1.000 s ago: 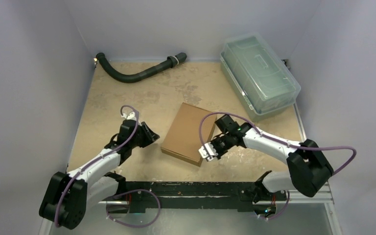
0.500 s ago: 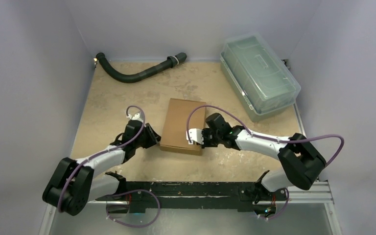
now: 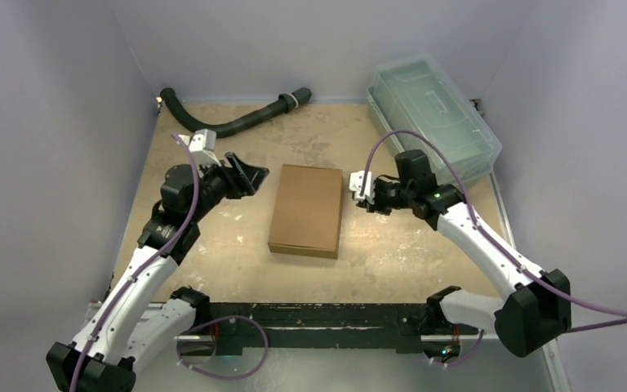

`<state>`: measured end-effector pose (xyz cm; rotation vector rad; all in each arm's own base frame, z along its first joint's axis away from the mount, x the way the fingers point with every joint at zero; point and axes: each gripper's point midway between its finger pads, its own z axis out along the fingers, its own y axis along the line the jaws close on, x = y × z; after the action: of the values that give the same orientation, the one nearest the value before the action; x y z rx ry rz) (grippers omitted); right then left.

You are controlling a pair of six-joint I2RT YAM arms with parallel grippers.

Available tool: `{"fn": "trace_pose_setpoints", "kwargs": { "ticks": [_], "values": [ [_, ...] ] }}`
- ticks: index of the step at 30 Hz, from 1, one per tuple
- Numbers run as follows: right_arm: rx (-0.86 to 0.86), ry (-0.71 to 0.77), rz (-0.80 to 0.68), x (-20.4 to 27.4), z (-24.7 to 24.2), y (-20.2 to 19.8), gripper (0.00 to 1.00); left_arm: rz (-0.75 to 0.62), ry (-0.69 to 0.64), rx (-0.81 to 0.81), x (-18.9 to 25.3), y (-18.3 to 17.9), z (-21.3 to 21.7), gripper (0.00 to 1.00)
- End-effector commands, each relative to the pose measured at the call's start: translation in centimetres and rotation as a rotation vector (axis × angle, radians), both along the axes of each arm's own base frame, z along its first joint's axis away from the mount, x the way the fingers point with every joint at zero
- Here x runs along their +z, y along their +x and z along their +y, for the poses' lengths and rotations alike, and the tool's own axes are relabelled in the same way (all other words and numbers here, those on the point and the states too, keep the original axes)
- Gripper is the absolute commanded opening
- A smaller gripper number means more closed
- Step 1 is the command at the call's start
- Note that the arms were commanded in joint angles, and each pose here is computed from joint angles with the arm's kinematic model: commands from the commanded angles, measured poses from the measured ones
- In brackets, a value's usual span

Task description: Fold the paper box

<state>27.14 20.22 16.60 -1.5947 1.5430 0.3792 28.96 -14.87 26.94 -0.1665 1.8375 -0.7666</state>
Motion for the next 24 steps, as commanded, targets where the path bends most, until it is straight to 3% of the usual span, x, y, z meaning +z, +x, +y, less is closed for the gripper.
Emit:
{"fn": "trace_pose_setpoints", "kwargs": {
  "ticks": [1,3,6,11,13,16,21,23,24],
  "values": [
    [0.110,0.123,0.074,3.4,0.1,-2.7,0.25,0.097,0.011,-0.423,-3.3,-4.5,-5.5,0.58],
    [0.105,0.134,0.067,4.1,-0.6,-2.8,0.25,0.150,-0.028,-0.497,-4.5,-6.4,-7.5,0.54],
    [0.102,0.152,0.063,4.8,-1.6,-2.8,0.26,0.204,0.058,-0.532,-6.4,-9.5,-10.2,0.50],
    [0.075,0.167,0.064,5.1,-2.8,-2.5,0.26,0.302,0.168,-0.575,-11.6,-14.0,-12.8,0.15],
    [0.069,0.174,0.067,5.1,-3.0,-2.5,0.26,0.333,0.193,-0.603,-14.1,-15.3,-13.8,0.08],
    [0.060,0.183,0.073,5.1,-3.3,-2.4,0.26,0.380,0.254,-0.613,-17.7,-16.1,-15.1,0.06],
    [0.050,0.197,0.079,5.1,-3.7,-2.3,0.27,0.333,0.358,-0.511,-20.6,-12.7,-16.3,0.08],
    [0.047,0.203,0.077,5.2,-3.9,-2.3,0.27,0.274,0.373,-0.373,-20.2,-8.8,-15.8,0.10],
    [0.044,0.206,0.076,5.2,-4.0,-2.2,0.27,0.236,0.350,-0.273,-19.4,-6.0,-15.0,0.17]
  ]
}}
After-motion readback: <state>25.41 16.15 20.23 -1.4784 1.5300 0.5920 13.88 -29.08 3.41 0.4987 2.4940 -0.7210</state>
